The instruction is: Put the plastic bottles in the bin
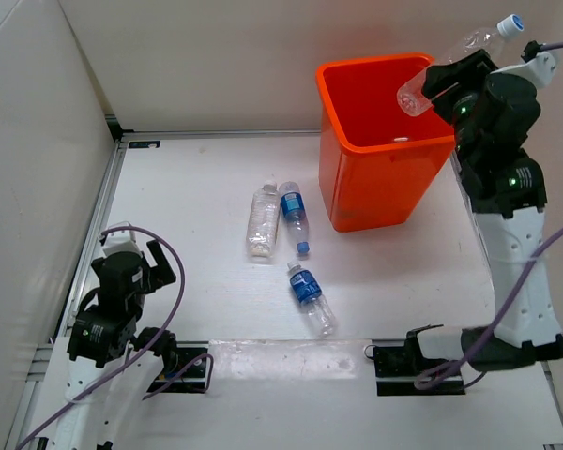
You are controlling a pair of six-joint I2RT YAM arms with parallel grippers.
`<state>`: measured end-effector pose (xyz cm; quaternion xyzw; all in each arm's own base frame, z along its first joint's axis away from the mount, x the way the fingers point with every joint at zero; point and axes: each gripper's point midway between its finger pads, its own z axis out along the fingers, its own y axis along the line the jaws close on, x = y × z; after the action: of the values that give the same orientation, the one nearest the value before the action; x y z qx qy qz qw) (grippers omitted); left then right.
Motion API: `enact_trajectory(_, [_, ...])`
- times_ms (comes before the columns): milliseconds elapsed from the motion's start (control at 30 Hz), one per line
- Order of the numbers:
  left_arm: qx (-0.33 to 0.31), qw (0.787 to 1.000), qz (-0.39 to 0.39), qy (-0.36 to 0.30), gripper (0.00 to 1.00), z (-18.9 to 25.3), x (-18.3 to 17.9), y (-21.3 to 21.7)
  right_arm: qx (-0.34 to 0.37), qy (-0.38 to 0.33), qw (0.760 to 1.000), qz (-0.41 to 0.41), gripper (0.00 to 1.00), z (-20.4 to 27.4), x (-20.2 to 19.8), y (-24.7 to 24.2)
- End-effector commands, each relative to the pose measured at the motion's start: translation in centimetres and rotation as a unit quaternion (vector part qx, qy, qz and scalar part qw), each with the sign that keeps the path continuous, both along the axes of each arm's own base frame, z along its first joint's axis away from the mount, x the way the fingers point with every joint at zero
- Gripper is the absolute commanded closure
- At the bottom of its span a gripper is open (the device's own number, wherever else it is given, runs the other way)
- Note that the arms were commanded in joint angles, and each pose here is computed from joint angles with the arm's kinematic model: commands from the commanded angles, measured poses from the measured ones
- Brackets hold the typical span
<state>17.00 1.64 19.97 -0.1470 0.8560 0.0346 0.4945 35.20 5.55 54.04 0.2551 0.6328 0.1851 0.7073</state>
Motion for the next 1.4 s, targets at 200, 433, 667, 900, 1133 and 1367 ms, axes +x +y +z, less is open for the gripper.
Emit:
enact_trajectory(200, [0.001,1.0,0.007,-0.007,0.01,0.5,0.3,0.1,0.044,0.067,0.989,0.126,0.1,-2.0,2.8,0.5])
enact_trajectory(433, [0.001,1.0,0.005,-0.006,0.01,0.4,0.3,0.1,0.02,0.045,0.992,0.112,0.1,-1.4,2.1,-0.4])
enact_trajectory(667, [-0.004,1.0,-0.02,0.009,0.01,-0.2,0.8,-0.9,-0.008,-0.026,0.993,0.111,0.1,0.2,-1.1,-0.1])
enact_trajectory(900, [-0.091,0.99,-0.109,-0.003,0.01,2.0,1.6,-5.5,-0.058,-0.001,0.992,0.115,0.1,-3.1,-5.7,0.9])
enact_trajectory(1133, [-0.212,0.947,-0.198,0.138,0.01,-2.9,-0.1,-12.1,-0.053,0.043,0.992,0.108,0.1,-6.9,-8.0,-0.5])
enact_trajectory(1367, [-0.221,0.92,-0.255,0.199,0.01,-6.2,-0.8,-16.4,-0.043,0.08,0.988,0.127,0.1,-9.0,-8.8,0.4])
